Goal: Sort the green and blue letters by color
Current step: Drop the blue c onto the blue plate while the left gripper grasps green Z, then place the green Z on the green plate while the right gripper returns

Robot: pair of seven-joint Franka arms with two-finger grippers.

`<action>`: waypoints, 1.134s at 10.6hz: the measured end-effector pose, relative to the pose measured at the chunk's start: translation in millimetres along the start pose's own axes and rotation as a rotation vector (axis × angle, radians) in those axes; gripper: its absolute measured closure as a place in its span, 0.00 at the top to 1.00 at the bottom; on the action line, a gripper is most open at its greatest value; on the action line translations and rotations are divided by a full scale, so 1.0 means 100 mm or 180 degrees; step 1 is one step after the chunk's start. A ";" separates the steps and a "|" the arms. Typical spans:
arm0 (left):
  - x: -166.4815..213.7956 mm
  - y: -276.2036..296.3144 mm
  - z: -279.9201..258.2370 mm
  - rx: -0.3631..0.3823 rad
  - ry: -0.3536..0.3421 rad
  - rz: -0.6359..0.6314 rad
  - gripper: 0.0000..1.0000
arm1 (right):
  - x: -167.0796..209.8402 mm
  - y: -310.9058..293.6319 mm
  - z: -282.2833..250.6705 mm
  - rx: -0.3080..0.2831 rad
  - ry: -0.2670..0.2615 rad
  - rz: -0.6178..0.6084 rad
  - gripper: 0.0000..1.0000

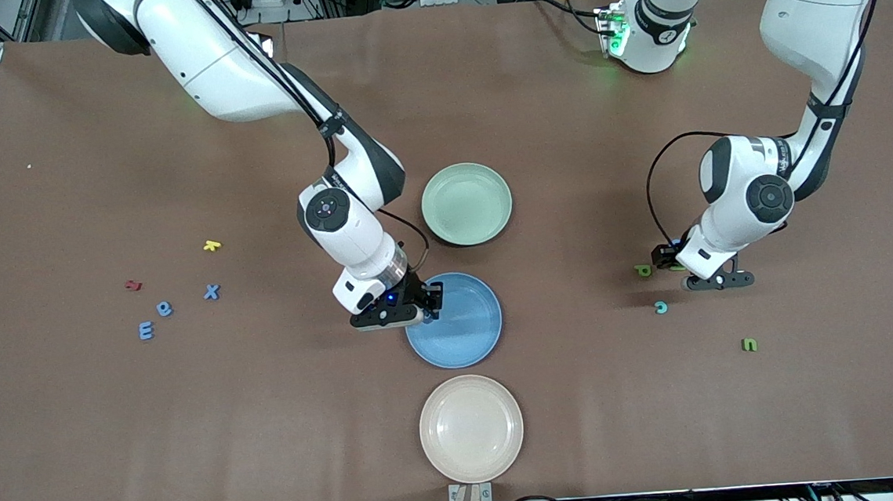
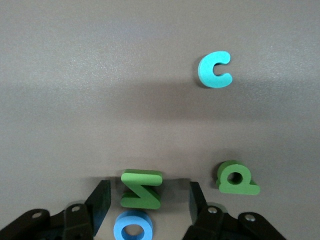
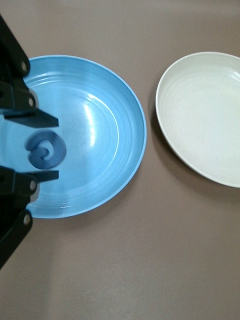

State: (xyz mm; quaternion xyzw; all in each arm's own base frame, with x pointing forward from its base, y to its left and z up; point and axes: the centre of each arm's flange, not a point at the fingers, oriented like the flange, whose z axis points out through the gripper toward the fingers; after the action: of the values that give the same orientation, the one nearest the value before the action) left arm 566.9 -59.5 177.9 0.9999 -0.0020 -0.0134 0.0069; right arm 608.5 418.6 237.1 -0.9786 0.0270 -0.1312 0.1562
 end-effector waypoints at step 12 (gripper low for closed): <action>0.12 0.01 -0.25 0.0019 0.0185 0.0035 0.34 | 0.37 0.61 -0.17 -0.0534 -0.0371 0.0298 1.00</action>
State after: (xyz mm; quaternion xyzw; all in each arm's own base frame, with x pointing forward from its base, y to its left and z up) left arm 579.8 -59.9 203.0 0.9998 -0.0072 0.0158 0.0041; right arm 638.7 351.8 242.8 -0.9919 0.0744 -0.0639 0.0810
